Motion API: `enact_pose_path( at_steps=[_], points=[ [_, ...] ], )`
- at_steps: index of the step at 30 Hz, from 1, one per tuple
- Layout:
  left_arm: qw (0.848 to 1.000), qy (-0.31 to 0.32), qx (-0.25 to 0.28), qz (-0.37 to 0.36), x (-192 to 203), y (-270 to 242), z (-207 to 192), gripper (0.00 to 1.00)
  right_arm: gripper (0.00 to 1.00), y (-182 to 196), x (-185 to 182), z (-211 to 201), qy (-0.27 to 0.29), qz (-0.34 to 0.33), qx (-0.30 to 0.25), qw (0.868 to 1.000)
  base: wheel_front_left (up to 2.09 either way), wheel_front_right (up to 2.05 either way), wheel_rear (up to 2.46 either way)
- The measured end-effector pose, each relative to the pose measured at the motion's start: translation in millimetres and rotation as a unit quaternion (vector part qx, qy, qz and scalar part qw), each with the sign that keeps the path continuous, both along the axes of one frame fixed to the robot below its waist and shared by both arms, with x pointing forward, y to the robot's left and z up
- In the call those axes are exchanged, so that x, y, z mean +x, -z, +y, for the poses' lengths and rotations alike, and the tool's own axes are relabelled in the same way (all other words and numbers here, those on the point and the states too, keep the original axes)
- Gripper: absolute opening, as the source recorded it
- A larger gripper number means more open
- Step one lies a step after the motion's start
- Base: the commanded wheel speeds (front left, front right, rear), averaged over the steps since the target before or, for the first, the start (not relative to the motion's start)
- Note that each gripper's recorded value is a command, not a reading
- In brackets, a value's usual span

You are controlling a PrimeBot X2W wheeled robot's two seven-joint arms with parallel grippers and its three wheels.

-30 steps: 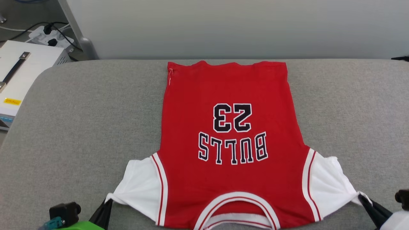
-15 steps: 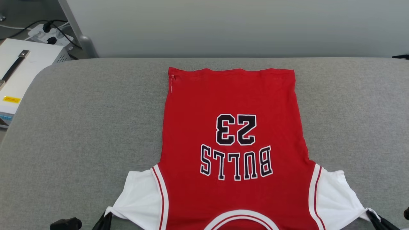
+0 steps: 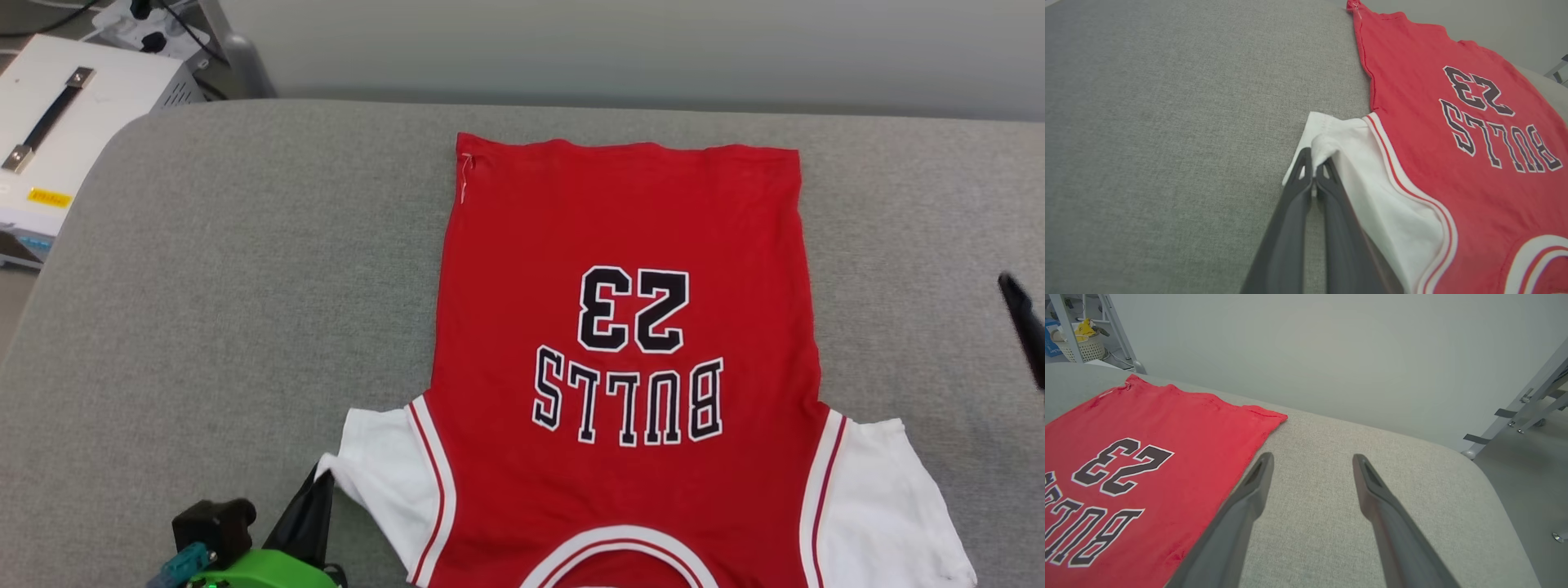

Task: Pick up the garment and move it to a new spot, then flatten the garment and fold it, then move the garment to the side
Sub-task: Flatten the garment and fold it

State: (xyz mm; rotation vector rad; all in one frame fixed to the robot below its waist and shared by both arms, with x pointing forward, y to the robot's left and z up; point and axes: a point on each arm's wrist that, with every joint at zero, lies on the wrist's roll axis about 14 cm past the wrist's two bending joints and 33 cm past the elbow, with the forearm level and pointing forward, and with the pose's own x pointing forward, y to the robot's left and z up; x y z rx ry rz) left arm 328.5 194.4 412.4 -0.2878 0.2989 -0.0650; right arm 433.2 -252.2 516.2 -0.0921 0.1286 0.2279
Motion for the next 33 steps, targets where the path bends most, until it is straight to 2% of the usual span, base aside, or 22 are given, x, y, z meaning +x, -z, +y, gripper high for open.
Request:
enact_pose_path(
  at_steps=[4,6,10,11,14,17,19,24,26,30,33],
  points=[
    [0.999,0.006,-0.005,-0.031,16.0,-15.8,-10.2,0.0,1.0,-63.0,49.5,19.8,-0.027,-0.076,-0.013,0.997,0.0,0.0,0.0],
    [0.999,0.009,-0.004,-0.041,24.1,-20.9,-13.2,0.0,1.0,-86.1,74.7,32.3,-0.04,-0.094,-0.017,0.995,0.0,0.0,0.0],
    [0.999,0.011,-0.007,-0.049,35.5,-22.8,-20.0,0.0,1.0,-102.3,120.4,54.0,-0.058,-0.086,-0.052,0.993,0.0,0.0,0.0],
    [0.999,0.012,-0.009,-0.05,38.0,-22.8,-22.1,0.0,1.0,-97.5,134.4,55.6,-0.054,-0.064,-0.059,0.995,0.0,0.0,0.0],
    [0.999,0.012,-0.011,-0.048,42.8,-19.4,-24.4,0.0,1.0,-63.2,167.1,57.7,-0.039,0.033,-0.073,0.996,0.0,0.0,0.0],
    [0.999,0.007,-0.012,-0.047,46.2,-16.9,-23.8,0.0,1.0,-9.1,182.2,61.5,-0.029,0.169,-0.085,0.981,0.0,0.0,0.0],
    [0.999,0.006,-0.008,-0.046,47.9,-14.8,-23.5,0.0,1.0,22.8,186.3,67.9,-0.03,0.25,-0.09,0.964,0.0,0.0,0.0],
    [0.999,-0.003,-0.007,-0.037,51.5,-6.0,-20.3,0.0,1.0,67.4,196.1,84.2,-0.035,0.361,-0.092,0.927,0.0,0.0,0.0],
    [0.999,-0.017,-0.002,-0.028,56.4,3.3,-13.6,0.0,1.0,128.5,196.7,87.9,-0.029,0.44,-0.122,0.889,0.0,0.0,0.0],
    [1.0,-0.02,0.008,-0.022,57.7,9.4,-9.6,0.0,1.0,156.3,194.3,96.3,-0.035,0.47,-0.115,0.874,0.0,0.0,0.0],
    [0.999,-0.029,0.012,-0.018,57.8,12.4,-3.5,0.0,1.0,166.2,195.7,97.8,-0.035,0.479,-0.111,0.87,0.0,0.0,0.0]
  ],
)
